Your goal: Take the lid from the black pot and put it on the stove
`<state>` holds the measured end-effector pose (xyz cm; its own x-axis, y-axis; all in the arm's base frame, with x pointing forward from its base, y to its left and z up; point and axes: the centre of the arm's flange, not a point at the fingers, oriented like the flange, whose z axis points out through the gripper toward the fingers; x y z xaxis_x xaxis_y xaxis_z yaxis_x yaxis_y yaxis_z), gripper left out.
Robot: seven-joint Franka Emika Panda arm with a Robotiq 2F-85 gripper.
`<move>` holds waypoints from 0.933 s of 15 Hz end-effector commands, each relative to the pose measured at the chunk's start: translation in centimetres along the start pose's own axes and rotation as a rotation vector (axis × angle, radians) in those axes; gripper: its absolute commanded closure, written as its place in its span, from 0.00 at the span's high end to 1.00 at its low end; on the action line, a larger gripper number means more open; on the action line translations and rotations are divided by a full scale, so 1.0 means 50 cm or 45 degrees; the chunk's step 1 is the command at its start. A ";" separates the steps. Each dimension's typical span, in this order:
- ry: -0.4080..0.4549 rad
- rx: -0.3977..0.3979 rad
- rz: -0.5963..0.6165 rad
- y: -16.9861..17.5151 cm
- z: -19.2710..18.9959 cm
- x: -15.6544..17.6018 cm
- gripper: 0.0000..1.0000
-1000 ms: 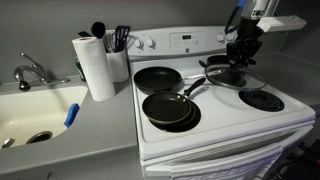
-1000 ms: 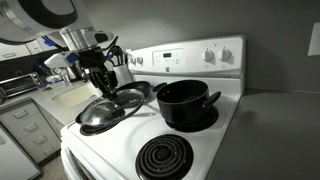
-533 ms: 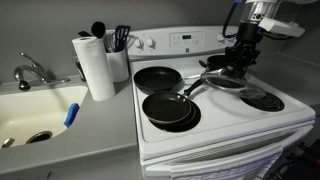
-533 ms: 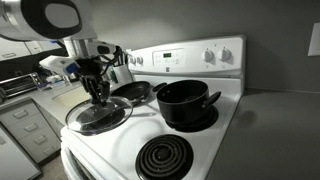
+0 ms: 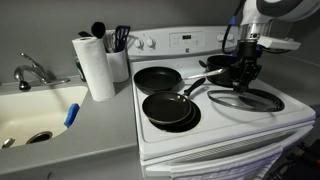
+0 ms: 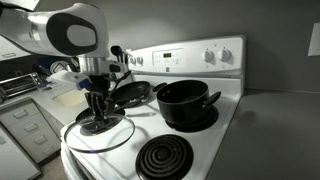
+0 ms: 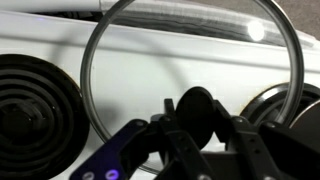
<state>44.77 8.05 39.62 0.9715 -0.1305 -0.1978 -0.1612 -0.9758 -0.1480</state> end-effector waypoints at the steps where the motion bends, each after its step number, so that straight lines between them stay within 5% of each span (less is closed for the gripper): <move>1: -0.009 -0.183 -0.023 0.007 -0.005 0.028 0.14; 5: 0.088 -0.306 0.003 0.019 0.028 0.051 0.14; 14: 0.344 -0.194 0.084 0.006 0.027 0.095 0.14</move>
<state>48.38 7.34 37.46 0.9774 -0.2103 0.0228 -0.2107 -0.9774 0.0161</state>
